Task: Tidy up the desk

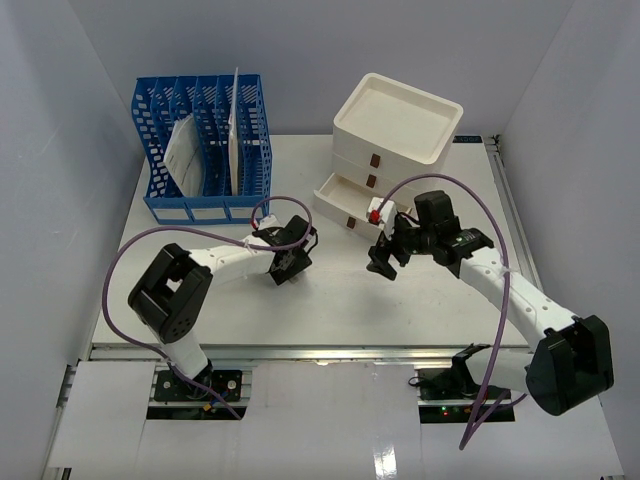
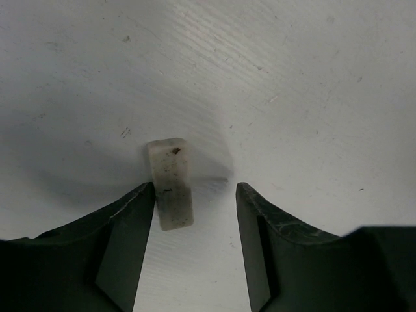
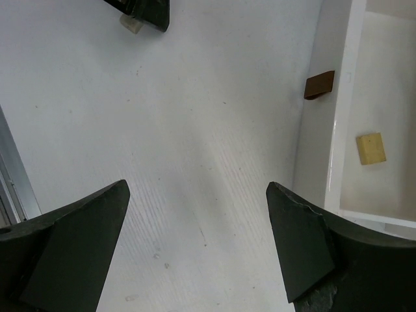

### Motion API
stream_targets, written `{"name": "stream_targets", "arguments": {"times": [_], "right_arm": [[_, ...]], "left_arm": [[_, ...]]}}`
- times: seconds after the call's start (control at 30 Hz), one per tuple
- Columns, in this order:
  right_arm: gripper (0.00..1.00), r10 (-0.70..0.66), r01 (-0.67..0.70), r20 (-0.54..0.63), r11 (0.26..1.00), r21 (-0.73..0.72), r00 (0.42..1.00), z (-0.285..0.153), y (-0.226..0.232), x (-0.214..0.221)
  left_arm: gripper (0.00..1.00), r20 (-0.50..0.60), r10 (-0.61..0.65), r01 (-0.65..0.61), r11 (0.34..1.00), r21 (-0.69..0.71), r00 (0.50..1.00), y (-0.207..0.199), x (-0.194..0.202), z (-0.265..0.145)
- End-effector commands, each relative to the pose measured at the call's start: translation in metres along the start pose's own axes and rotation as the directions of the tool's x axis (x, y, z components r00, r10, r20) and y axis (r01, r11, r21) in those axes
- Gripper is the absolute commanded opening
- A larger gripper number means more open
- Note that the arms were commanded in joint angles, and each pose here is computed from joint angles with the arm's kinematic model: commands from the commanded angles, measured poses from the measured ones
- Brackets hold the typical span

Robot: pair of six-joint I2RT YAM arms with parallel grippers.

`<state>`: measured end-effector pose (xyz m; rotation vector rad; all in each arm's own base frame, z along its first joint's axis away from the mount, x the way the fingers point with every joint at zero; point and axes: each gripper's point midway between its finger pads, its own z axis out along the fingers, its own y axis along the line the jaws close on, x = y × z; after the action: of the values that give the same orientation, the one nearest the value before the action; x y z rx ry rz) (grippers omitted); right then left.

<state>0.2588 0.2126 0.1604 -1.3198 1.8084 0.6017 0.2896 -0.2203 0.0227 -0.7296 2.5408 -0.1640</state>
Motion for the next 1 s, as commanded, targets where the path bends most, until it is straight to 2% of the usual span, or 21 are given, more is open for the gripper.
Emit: {"name": "stream_targets", "arguments": {"times": [0.0, 0.17, 0.23, 0.3, 0.37, 0.47, 0.5, 0.63, 0.77, 0.87, 0.93, 0.97], "right_arm": [[0.92, -0.025, 0.029, 0.133, 0.999, -0.028, 0.991, -0.014, 0.006, -0.025], [0.92, -0.028, 0.031, 0.156, 0.999, -0.019, 0.987, -0.023, 0.004, -0.026], [0.92, -0.028, 0.031, 0.167, 0.999, -0.016, 0.986, -0.026, 0.004, -0.026], [0.92, -0.024, 0.030, 0.181, 0.999, -0.031, 0.983, -0.029, 0.007, -0.025], [0.92, -0.022, 0.028, 0.185, 0.999, -0.031, 0.982, -0.030, 0.007, -0.024], [0.92, -0.023, 0.028, 0.196, 0.999, -0.022, 0.980, -0.035, 0.005, -0.024], [0.92, -0.025, 0.029, 0.199, 0.999, -0.016, 0.980, -0.036, 0.004, -0.024], [0.92, -0.025, 0.026, 0.206, 1.000, 0.001, 0.978, -0.040, -0.001, -0.023], [0.92, -0.020, 0.018, 0.208, 1.000, 0.012, 0.978, -0.043, -0.005, -0.021], [0.92, -0.016, 0.013, 0.212, 1.000, 0.018, 0.977, -0.045, -0.008, -0.019], [0.92, -0.017, 0.012, 0.217, 1.000, 0.023, 0.976, -0.047, -0.010, -0.019], [0.92, -0.013, 0.008, 0.220, 1.000, 0.023, 0.975, -0.047, -0.010, -0.018]], "left_arm": [[0.53, -0.165, 0.126, -0.163, 0.958, -0.235, 0.978, 0.079, 0.045, 0.023], [0.45, -0.187, 0.177, -0.214, 0.956, -0.201, 0.966, 0.078, 0.046, 0.019], [0.36, -0.178, 0.191, -0.220, 0.963, -0.157, 0.965, 0.066, 0.041, 0.015], [0.32, -0.168, 0.200, -0.220, 0.969, -0.112, 0.965, 0.052, 0.036, 0.009], [0.26, -0.156, 0.197, -0.207, 0.977, -0.051, 0.968, 0.033, 0.030, 0.001], [0.12, -0.126, 0.176, -0.163, 0.981, 0.105, 0.976, -0.012, 0.016, -0.019], [0.11, -0.112, 0.165, -0.147, 0.977, 0.154, 0.980, -0.026, 0.011, -0.025], [0.10, -0.057, 0.128, -0.102, 0.937, 0.335, 0.990, -0.093, -0.018, -0.055], [0.11, -0.010, 0.086, -0.074, 0.903, 0.423, 0.996, -0.146, -0.043, -0.064], [0.14, 0.021, -0.005, -0.006, 0.871, 0.491, 1.000, -0.190, -0.077, -0.074], [0.18, 0.006, -0.060, 0.048, 0.857, 0.513, 0.998, -0.212, -0.094, -0.069], [0.21, -0.024, -0.061, 0.065, 0.863, 0.502, 0.998, -0.217, -0.091, -0.054]]}}
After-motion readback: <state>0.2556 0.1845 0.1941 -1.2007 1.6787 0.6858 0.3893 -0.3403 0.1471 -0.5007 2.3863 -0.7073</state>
